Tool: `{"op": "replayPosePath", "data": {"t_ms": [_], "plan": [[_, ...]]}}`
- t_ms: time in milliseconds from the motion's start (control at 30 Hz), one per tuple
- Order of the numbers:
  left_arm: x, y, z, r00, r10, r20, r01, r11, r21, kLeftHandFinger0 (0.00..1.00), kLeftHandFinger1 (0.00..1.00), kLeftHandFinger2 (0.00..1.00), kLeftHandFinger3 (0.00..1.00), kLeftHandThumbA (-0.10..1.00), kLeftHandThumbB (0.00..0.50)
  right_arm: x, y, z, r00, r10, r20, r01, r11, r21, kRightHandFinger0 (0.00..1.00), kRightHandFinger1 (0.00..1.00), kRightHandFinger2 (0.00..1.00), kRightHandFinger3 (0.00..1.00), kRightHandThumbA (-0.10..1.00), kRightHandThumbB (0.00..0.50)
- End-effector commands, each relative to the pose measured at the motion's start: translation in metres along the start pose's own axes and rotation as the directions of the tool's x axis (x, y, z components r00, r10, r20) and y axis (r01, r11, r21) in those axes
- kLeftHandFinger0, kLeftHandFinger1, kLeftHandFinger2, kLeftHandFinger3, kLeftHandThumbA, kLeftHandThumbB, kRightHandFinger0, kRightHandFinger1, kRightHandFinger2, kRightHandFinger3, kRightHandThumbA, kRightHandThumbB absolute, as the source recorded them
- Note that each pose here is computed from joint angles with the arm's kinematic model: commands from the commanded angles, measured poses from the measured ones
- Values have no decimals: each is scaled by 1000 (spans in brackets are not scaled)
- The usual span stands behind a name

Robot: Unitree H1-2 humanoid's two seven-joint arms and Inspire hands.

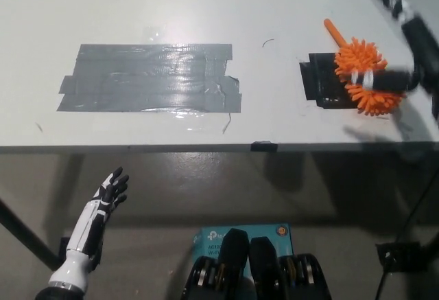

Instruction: A person hands an oraange duster to the robot and the robot grabs it with its right hand and places it on the black marked spot infron tof it on the desk

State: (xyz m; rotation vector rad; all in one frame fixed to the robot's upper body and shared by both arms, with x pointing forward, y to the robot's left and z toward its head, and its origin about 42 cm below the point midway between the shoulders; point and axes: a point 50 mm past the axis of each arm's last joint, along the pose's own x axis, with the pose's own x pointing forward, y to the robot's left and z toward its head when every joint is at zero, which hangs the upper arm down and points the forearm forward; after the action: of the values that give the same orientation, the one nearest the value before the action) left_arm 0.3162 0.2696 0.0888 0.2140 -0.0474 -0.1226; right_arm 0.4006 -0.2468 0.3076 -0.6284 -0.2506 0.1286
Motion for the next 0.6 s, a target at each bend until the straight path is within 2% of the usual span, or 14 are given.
{"op": "replayPosePath", "data": {"t_ms": [0,167,333,400,567], "plan": [[6,-10,5,996,-46,76,45,999,9,1000,1000,1000,1000,999,136,-125,17,48,935,-144,324,123,989,85,1000,1000,1000,1000,1000,274],[-3,-15,-2,998,-42,49,43,999,-8,1000,1000,1000,1000,981,142,-131,65,4,956,-172,239,128,974,189,1000,1000,1000,1000,1000,177],[-9,-17,-6,998,-46,40,47,999,-16,1000,1000,1000,1000,960,136,-125,102,-42,984,-149,93,128,971,202,1000,1000,1000,1000,1000,179],[-8,-19,-6,998,-48,38,49,999,-20,1000,1000,1000,1000,956,143,-124,112,-60,989,-140,43,129,971,203,1000,1000,1000,1000,976,142],[-4,-19,-2,998,-41,41,41,999,-17,1000,1000,1000,1000,951,156,-121,125,-90,994,-105,-42,112,974,200,1000,1000,1000,1000,915,121]]}}
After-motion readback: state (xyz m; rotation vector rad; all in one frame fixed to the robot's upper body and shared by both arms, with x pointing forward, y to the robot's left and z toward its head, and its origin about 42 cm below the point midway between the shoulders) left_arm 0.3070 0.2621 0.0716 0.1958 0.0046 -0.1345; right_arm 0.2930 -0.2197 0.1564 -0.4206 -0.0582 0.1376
